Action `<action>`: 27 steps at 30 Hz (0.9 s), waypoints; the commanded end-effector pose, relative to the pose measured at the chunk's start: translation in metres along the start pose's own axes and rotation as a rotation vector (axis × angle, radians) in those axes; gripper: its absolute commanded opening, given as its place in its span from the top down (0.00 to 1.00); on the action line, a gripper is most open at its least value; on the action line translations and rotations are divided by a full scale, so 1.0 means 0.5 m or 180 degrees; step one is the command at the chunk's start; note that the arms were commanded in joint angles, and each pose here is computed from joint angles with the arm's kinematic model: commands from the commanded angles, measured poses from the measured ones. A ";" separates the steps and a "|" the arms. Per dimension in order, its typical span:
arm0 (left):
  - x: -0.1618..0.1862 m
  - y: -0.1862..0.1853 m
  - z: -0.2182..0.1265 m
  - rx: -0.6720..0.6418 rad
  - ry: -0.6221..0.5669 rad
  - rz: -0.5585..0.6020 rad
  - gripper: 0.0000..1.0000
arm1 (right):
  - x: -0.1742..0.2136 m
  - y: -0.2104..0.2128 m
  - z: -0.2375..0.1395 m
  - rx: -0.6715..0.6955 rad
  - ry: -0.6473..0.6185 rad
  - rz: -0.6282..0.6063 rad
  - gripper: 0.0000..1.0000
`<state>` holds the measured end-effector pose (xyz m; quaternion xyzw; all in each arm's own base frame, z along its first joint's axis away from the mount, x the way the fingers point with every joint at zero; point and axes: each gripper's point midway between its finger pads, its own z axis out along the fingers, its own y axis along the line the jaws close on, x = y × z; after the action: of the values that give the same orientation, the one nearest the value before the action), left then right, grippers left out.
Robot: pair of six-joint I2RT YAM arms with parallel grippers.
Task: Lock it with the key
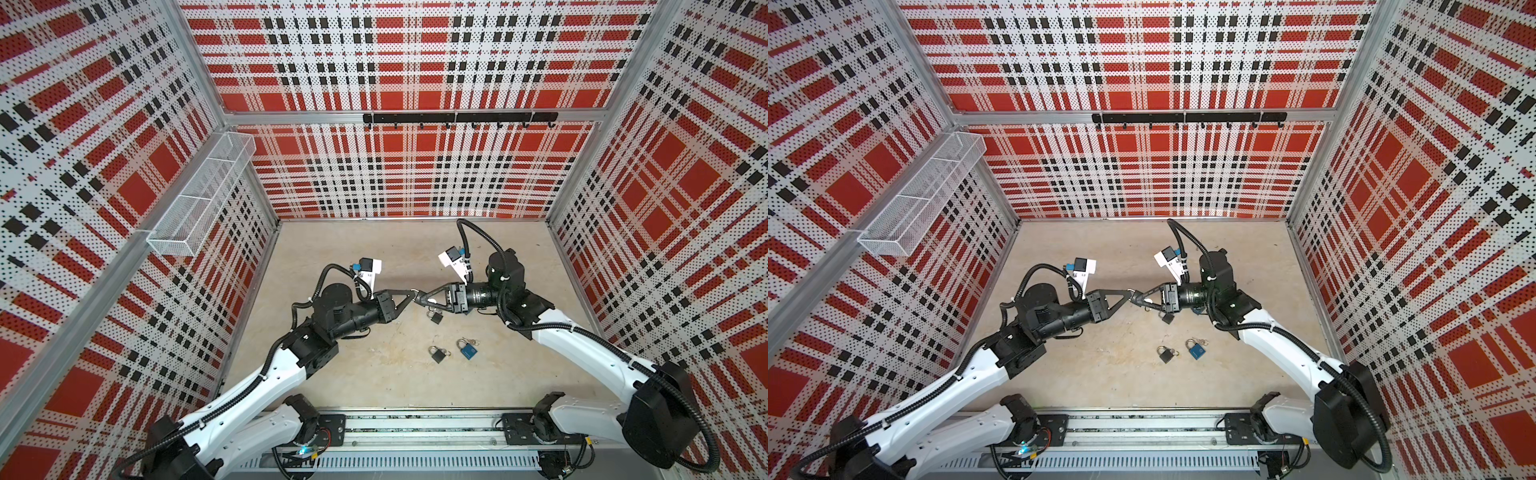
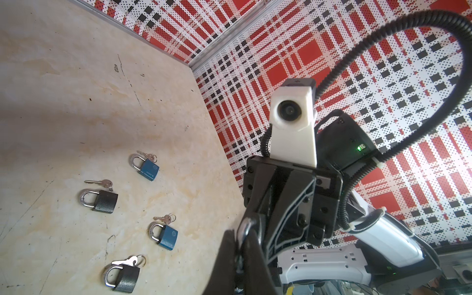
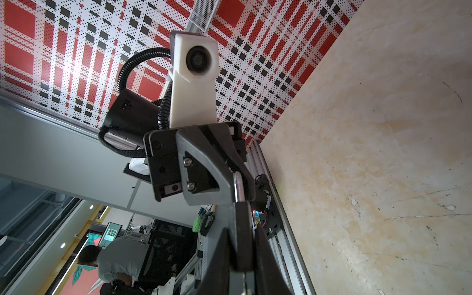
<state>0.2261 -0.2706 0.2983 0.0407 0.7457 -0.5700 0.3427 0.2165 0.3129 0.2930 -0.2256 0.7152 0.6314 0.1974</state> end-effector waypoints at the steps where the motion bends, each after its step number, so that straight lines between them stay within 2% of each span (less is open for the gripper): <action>1: 0.019 -0.023 0.001 0.0279 0.0228 -0.0022 1.00 | -0.022 0.038 0.016 -0.0113 -0.0175 -0.0356 1.00; 7: 0.008 -0.032 0.000 0.0382 0.0210 -0.0004 1.00 | -0.015 0.037 0.026 -0.0118 -0.0153 -0.0346 1.00; 15: -0.006 -0.013 -0.016 0.0306 0.0075 -0.0037 1.00 | -0.022 0.044 0.026 -0.0148 -0.0190 -0.0375 1.00; 18: -0.014 -0.008 -0.023 0.0284 0.0012 -0.0039 1.00 | -0.023 0.041 0.026 -0.0141 -0.0197 -0.0377 0.94; 20: -0.020 -0.009 -0.026 0.0281 -0.0020 -0.0044 1.00 | -0.022 0.040 0.027 -0.0136 -0.0193 -0.0365 0.84; 23: -0.024 -0.002 -0.028 0.0248 -0.0055 -0.0052 1.00 | -0.023 0.041 0.026 -0.0133 -0.0197 -0.0368 0.80; 27: -0.036 0.000 -0.030 0.0232 -0.0104 -0.0053 1.00 | -0.021 0.039 0.024 -0.0093 -0.0206 -0.0365 0.66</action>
<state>0.2306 -0.2545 0.3072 0.0409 0.7245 -0.5960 0.3438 0.2144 0.3248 0.3016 -0.2327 0.7039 0.6316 0.2268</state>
